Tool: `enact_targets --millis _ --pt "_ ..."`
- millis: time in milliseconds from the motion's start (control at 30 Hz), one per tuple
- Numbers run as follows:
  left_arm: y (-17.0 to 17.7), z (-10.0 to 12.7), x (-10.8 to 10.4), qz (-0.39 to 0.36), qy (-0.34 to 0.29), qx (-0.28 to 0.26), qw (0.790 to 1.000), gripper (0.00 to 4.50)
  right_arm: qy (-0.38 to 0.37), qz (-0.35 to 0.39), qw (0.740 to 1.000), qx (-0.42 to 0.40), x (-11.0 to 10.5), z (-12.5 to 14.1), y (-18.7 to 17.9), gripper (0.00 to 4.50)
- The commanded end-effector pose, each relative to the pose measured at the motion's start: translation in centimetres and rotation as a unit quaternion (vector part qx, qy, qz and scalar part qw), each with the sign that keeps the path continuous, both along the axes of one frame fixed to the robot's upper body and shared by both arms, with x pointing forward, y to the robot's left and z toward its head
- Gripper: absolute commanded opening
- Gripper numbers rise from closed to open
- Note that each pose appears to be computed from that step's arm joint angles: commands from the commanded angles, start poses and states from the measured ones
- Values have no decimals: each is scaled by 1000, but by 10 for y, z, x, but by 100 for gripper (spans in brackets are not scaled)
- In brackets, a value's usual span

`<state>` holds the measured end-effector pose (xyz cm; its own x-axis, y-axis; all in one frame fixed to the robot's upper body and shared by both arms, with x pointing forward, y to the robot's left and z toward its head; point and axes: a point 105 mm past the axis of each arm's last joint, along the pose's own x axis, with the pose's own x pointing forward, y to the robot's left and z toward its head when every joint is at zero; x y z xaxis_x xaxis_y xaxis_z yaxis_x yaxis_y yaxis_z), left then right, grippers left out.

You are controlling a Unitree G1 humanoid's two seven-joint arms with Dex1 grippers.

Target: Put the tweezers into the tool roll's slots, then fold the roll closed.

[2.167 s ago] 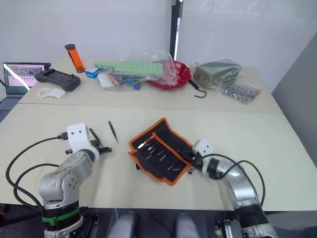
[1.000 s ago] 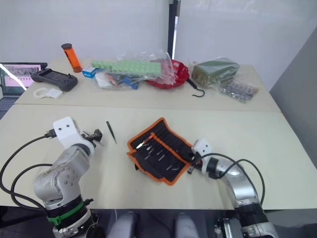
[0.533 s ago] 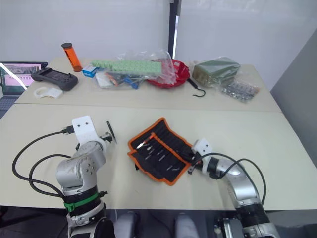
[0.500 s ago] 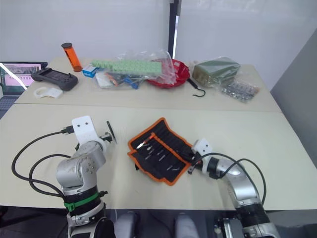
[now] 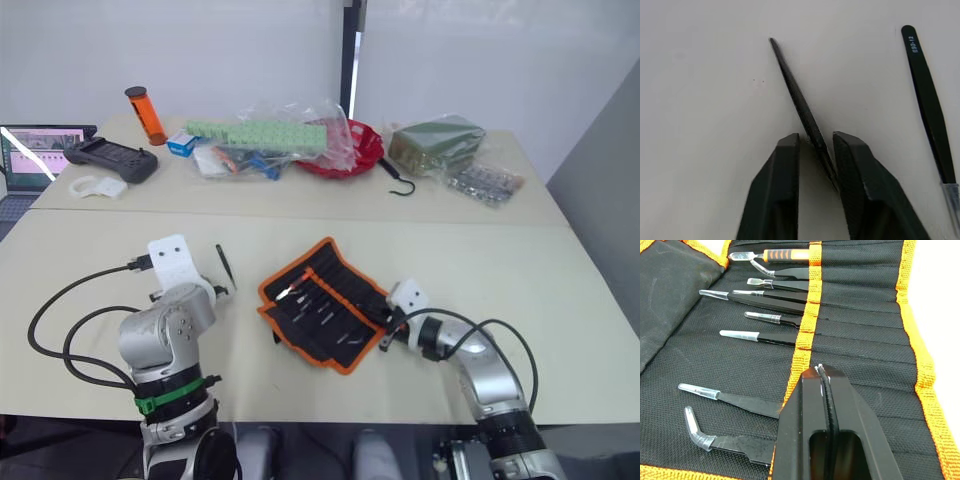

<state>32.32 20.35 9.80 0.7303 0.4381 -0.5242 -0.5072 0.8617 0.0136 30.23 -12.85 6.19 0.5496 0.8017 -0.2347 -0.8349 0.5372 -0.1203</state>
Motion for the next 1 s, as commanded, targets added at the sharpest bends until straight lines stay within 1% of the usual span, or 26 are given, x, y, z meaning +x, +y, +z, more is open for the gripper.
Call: enact_targets --millis 33,100,167,233,267,333,467,533,600,733,800,867,900,1000 --pt "23 0 -8 14 4 31 999 2 43 7 999 -25 -8 -22 1 0" --pt "39 4 -11 -4 -3 57 998 2 43 9 999 -25 -9 -23 2 0" --pt "56 9 -16 -13 3 100 995 2 44 11 999 -25 -9 -24 4 0" --pt "74 18 -19 -27 10 169 985 2 45 13 999 -23 -9 -24 5 0" --pt "79 21 -21 -35 14 191 981 2 45 14 999 -23 -9 -24 6 0" --pt "85 22 -23 -53 24 214 975 2 45 15 999 -22 -9 -25 7 0" --pt "86 20 -27 -112 61 276 953 2 46 18 999 -20 -9 -26 10 0" --pt "86 14 -28 -140 80 292 943 2 45 19 999 -19 -9 -26 11 0" --pt "84 9 -29 -165 94 292 937 2 45 20 999 -19 -9 -26 12 0" --pt "80 5 -29 -180 95 265 942 2 44 20 999 -19 -9 -26 12 0" --pt "77 12 -29 -179 62 220 957 61 44 20 999 -19 -9 -26 12 0" --pt "75 19 -28 -185 40 211 959 116 44 20 999 -19 -9 -26 12 0" --pt "75 21 -28 -187 37 214 958 152 44 20 999 -19 -9 -26 12 0" --pt "79 39 -31 -180 -14 187 966 251 45 23 999 -18 -9 -27 13 0"
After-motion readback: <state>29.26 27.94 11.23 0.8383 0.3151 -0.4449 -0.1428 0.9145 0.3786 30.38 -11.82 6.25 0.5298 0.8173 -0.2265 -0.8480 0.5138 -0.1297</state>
